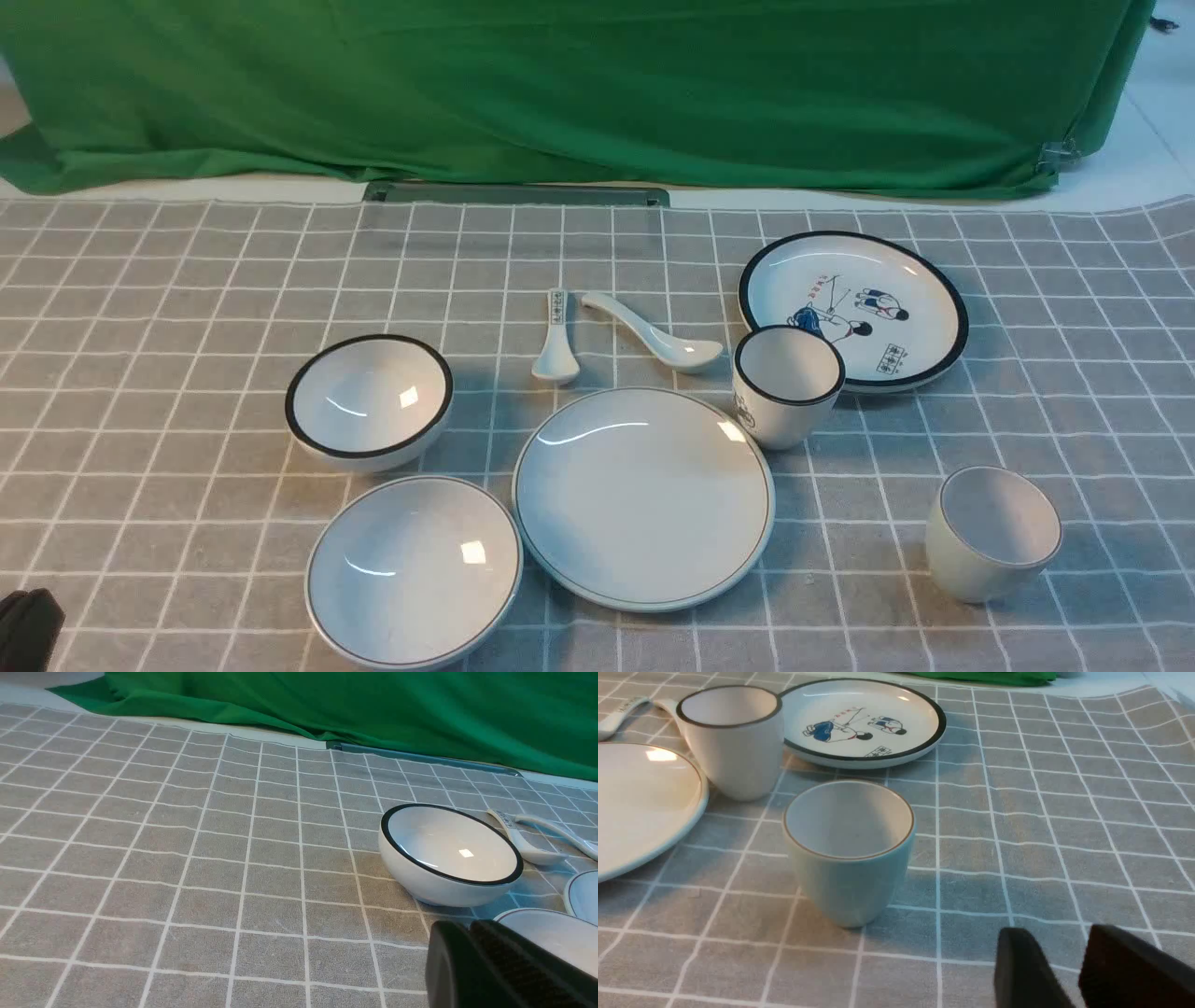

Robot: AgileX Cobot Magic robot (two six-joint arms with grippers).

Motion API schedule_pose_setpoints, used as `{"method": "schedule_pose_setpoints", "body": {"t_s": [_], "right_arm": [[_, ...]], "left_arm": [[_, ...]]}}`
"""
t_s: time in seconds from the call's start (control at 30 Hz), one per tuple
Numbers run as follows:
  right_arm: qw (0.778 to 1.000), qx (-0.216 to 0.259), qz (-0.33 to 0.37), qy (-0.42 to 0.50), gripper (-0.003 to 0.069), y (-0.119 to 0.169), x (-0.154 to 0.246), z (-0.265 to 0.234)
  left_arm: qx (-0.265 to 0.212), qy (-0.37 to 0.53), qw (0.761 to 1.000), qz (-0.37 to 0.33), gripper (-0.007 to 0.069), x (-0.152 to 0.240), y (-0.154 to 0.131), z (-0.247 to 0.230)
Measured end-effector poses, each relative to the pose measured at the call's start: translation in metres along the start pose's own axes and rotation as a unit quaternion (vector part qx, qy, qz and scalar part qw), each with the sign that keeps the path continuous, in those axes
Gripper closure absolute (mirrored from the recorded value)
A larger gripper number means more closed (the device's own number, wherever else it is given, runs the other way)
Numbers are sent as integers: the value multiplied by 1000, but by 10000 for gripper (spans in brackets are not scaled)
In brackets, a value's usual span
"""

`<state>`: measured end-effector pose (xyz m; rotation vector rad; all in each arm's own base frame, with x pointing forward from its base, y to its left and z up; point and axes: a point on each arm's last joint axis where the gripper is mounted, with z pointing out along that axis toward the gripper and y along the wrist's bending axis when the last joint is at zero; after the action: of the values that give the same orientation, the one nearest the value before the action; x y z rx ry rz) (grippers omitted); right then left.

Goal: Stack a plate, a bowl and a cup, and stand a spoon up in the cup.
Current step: Use the left arm to grab a blue rice bowl

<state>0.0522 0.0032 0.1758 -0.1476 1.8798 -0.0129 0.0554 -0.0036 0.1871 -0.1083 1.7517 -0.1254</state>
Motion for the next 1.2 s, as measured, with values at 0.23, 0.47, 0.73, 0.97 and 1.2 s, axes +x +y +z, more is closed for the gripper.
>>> {"method": "schedule_pose_setpoints", "body": {"t_s": [0.23, 0.47, 0.73, 0.97, 1.2], "right_arm": [[1000, 0, 0, 0, 417, 0, 0, 0], [1000, 0, 0, 0, 417, 0, 0, 0], [1000, 0, 0, 0, 417, 0, 0, 0], [1000, 0, 0, 0, 417, 0, 0, 0], [1000, 0, 0, 0, 417, 0, 0, 0]], "left_arm": [[0, 0, 1000, 0, 608, 0, 0, 0], [0, 0, 1000, 0, 608, 0, 0, 0], [0, 0, 1000, 0, 608, 0, 0, 0], [1, -10, 1000, -7, 608, -2, 0, 0], [30, -113, 953, -280, 608, -21, 1, -2]]}}
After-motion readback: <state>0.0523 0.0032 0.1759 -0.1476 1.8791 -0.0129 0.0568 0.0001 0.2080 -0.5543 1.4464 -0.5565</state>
